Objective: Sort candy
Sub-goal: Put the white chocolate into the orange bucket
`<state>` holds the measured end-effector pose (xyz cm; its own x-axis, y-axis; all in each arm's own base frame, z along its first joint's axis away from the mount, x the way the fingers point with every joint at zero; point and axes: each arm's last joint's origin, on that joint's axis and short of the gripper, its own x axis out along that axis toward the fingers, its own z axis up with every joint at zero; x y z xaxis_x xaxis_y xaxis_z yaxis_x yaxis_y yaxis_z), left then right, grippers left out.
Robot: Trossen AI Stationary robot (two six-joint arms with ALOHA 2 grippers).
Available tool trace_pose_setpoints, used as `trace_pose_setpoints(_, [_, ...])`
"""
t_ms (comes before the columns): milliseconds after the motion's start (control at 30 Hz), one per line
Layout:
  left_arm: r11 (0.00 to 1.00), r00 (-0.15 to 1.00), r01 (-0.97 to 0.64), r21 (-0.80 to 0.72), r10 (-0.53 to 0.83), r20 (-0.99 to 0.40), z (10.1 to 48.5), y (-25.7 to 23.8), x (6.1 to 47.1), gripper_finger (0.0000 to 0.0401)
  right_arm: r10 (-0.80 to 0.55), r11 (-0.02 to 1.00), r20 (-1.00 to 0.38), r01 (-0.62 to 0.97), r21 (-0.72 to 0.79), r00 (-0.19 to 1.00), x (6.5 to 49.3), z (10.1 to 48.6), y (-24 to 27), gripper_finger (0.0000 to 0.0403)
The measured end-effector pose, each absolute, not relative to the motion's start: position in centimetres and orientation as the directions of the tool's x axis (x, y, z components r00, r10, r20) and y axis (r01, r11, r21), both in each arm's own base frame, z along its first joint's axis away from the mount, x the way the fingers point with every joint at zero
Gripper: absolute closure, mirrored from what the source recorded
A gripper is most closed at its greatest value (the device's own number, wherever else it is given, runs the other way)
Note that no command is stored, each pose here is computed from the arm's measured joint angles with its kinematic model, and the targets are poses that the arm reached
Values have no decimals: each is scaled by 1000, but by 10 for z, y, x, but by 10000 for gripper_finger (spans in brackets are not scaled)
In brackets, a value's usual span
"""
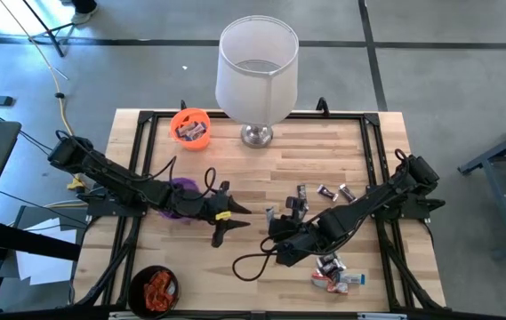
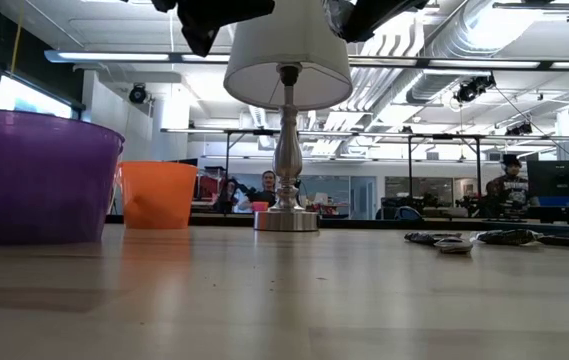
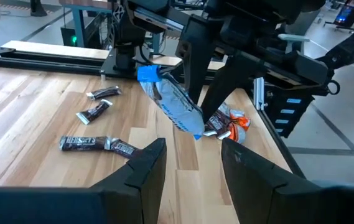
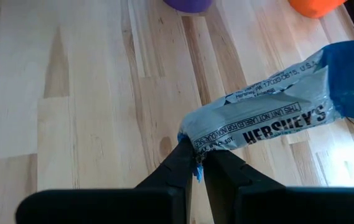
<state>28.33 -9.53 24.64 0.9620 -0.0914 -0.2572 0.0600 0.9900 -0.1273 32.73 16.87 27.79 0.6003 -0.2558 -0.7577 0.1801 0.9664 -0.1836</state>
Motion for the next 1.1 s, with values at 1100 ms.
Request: trace_pose_setpoints(1100, [998, 969, 44, -34, -51, -243, 248, -92, 284, 259, -285, 938, -742, 334, -87, 607, 341, 279, 148, 375])
